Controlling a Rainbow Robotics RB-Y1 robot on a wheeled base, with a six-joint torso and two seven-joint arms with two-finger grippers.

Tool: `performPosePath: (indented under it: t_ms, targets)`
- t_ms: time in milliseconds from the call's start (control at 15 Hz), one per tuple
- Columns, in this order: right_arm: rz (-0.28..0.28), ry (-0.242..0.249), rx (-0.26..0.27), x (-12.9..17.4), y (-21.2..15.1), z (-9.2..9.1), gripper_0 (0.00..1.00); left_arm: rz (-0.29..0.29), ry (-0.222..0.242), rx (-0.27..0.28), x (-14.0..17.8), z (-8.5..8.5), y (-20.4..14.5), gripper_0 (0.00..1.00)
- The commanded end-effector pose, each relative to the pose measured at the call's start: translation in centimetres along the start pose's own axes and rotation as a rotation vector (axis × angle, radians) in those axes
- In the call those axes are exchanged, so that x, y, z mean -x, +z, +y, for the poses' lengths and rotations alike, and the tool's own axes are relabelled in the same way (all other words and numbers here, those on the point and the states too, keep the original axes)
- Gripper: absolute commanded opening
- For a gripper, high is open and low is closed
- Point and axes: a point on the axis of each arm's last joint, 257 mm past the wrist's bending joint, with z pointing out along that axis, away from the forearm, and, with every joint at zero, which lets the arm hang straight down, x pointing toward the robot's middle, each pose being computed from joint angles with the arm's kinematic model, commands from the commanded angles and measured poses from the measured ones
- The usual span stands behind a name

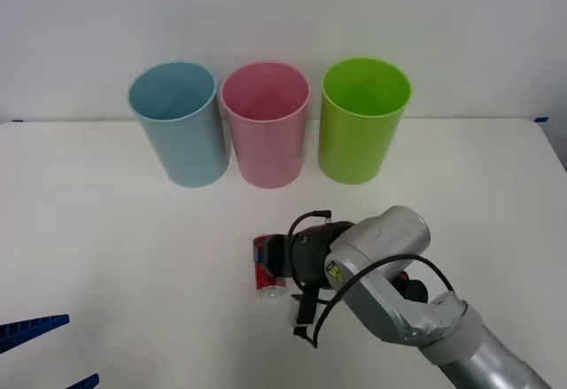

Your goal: Put cans in the blue bin and PET bottles in the pink bin and trash in the green bin.

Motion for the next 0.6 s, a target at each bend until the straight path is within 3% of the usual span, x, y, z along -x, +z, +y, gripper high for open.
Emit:
performPosePath:
  t_ms: [67, 600]
  targets:
    - [0.01, -0.034, 0.0, -0.07, 0.05, 0.15, 0.02, 0.0, 0.0, 0.0, 0.0, 0.0, 0.0, 1.0]
    - [0.008, -0.04, -0.003, -0.03, 0.05, 0.01, 0.0, 0.0, 0.0, 0.0, 0.0, 0.0, 0.0, 1.0]
